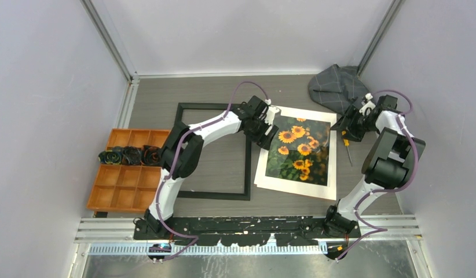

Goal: Take the photo out of the frame
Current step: Pick up the photo frame item from the photo frame.

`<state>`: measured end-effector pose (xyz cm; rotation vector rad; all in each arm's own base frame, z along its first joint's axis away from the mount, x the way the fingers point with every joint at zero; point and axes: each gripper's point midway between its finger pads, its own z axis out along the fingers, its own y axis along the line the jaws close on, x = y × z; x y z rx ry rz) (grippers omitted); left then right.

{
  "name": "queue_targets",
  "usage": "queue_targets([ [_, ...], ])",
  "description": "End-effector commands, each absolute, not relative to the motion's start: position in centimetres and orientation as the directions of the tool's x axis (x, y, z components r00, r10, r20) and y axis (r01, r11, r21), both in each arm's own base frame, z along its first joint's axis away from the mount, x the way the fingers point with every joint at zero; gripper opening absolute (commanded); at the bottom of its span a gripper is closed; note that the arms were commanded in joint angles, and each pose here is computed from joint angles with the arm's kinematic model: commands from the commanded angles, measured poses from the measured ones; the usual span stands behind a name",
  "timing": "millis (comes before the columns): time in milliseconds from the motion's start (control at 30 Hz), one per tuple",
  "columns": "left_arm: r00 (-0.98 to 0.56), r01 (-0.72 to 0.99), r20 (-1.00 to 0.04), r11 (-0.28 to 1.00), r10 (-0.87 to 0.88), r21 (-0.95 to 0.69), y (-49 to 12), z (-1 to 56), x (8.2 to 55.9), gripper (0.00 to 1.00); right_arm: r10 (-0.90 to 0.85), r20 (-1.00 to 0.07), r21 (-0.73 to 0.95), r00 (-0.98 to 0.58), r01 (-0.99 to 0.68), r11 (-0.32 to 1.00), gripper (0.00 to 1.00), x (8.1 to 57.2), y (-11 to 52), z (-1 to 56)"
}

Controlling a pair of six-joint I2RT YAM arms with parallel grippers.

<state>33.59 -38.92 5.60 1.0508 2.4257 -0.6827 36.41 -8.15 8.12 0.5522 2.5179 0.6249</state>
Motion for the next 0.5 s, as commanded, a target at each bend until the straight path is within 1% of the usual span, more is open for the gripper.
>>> queue_targets([
  [0,-0.605,0.762,-0.553,0.618,0.573,-0.193,-39.0,5.6,35.2,0.73,0.485,-0.338,0.551,-0.807,0.248,0.797,0.68,36.6,-7.9,7.1],
  [467,-0.574,0.790,-0.507,0.598,0.643,-0.137,-40.3,3.0,34.7,0.74,0.471,-0.310,0.478,-0.826,0.293,0.828,0.68,35.9,-9.1,3.5],
])
